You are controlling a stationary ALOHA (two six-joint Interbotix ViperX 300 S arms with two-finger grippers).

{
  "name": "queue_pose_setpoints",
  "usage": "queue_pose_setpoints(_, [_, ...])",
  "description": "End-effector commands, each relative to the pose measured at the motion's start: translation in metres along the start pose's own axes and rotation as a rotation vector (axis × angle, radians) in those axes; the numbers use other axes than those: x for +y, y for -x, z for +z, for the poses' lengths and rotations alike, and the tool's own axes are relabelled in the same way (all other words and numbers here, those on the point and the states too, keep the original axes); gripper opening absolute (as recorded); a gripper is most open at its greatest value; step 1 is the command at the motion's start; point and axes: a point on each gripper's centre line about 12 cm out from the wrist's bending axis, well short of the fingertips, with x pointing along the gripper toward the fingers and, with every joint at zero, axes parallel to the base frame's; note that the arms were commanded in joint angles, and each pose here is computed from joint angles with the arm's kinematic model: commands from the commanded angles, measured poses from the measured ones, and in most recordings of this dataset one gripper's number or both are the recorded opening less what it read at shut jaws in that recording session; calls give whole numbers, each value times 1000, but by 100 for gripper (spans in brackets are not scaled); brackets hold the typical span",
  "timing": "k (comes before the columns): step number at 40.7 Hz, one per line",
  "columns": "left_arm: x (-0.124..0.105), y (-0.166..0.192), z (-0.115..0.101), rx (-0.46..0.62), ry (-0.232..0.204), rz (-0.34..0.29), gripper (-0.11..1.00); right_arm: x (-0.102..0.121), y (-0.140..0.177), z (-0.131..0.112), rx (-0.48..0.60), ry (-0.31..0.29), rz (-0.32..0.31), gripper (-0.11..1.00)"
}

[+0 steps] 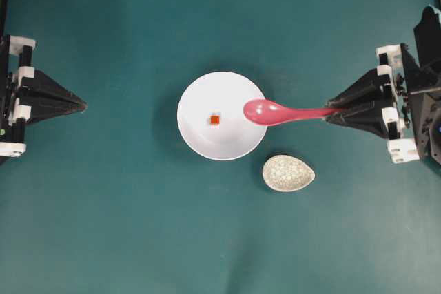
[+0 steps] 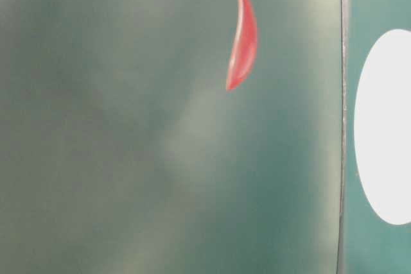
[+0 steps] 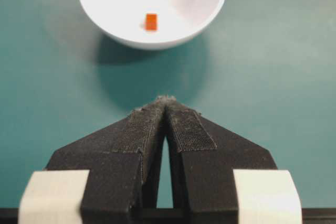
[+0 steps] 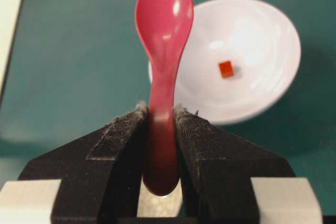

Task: Grip the spoon and scoop the red block from the bowl with right arm.
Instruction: 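Lift the spoon and carry it over the white bowl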

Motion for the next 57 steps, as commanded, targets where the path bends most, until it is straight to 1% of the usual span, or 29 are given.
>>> queue_pose_setpoints(1, [0,1,12,-32,-4,2,0,1,1,16,-24,-5,2,25])
queue_pose_setpoints(5, [1,0,12,-31,-2,3,0,-2,1,19,2,-13,5,25])
queue_pose_setpoints(11, [1,1,13,-35,-2,3,0,-6,-2,20,78,-22,18,25])
queue_pose_setpoints(14, [1,1,13,-35,-3,3,0,-6,-4,20,120,-11,29,25])
queue_pose_setpoints(23, [1,0,12,-34,-7,3,0,-8,-13,27,188,26,36,25])
queue_pose_setpoints(28, [1,1,13,-35,-7,3,0,-10,-20,32,219,30,37,25])
queue_pose_setpoints(40, [1,1,13,-38,-7,3,0,-15,-45,32,350,29,57,25])
queue_pose_setpoints(43, [0,1,13,-38,-7,2,0,-17,-52,33,373,41,54,25])
queue_pose_setpoints(49, [0,1,13,-38,-7,2,0,-22,-65,36,416,89,43,25])
queue_pose_setpoints(57, [1,1,13,-40,-7,3,0,-28,-82,38,477,89,17,25])
